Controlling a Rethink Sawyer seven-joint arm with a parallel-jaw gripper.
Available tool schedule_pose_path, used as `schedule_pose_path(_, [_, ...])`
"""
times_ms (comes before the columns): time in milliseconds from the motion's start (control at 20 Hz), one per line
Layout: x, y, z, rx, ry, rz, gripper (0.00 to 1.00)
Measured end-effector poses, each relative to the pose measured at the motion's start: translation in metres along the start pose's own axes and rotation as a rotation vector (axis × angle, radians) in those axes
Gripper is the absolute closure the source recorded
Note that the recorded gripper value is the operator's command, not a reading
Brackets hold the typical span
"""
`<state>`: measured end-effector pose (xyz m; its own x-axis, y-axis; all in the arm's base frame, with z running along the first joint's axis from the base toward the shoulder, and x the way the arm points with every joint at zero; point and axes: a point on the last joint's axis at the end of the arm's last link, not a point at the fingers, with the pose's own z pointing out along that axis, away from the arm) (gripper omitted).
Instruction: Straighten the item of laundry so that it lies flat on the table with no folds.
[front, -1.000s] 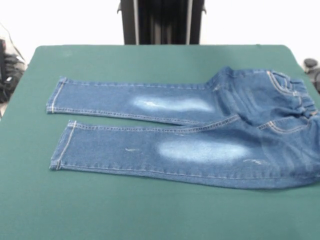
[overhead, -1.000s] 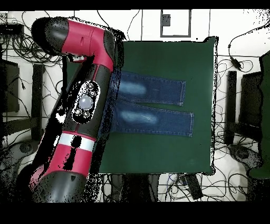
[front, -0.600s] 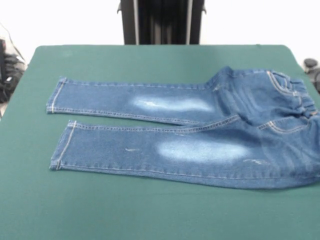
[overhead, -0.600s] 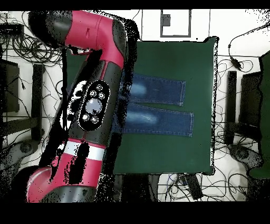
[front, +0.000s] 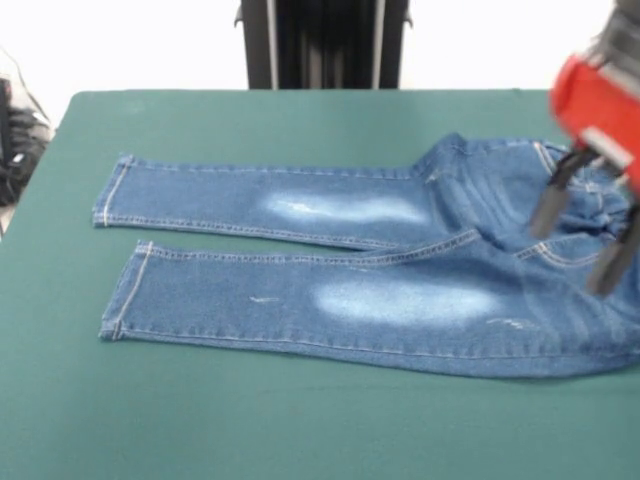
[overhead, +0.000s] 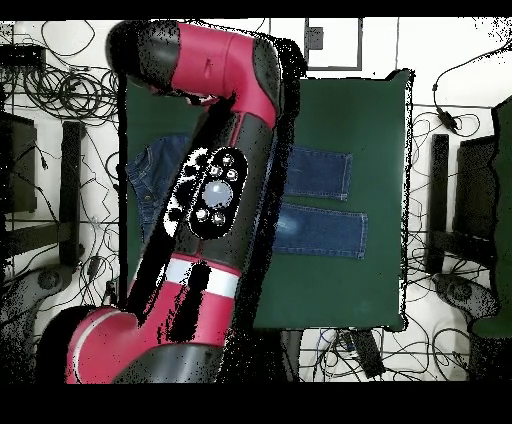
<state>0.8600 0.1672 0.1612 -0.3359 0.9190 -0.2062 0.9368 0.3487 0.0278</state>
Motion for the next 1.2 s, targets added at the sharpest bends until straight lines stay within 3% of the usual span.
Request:
schedule_pose_path(100, [-0.018,-0.007,0.020,-0.004,-0.039,-0.076,0.00])
schedule_pose_path(400, [-0.052,-0.020,0.048,-0.001,-0.079,-0.194,0.00])
schedule_pose_path(950, [-0.118,-0.045,0.081,0.001,-0.056,-0.360,0.00])
schedule_pose_path(1200, [-0.154,-0.059,0.101,-0.015,-0.048,-0.484,0.00])
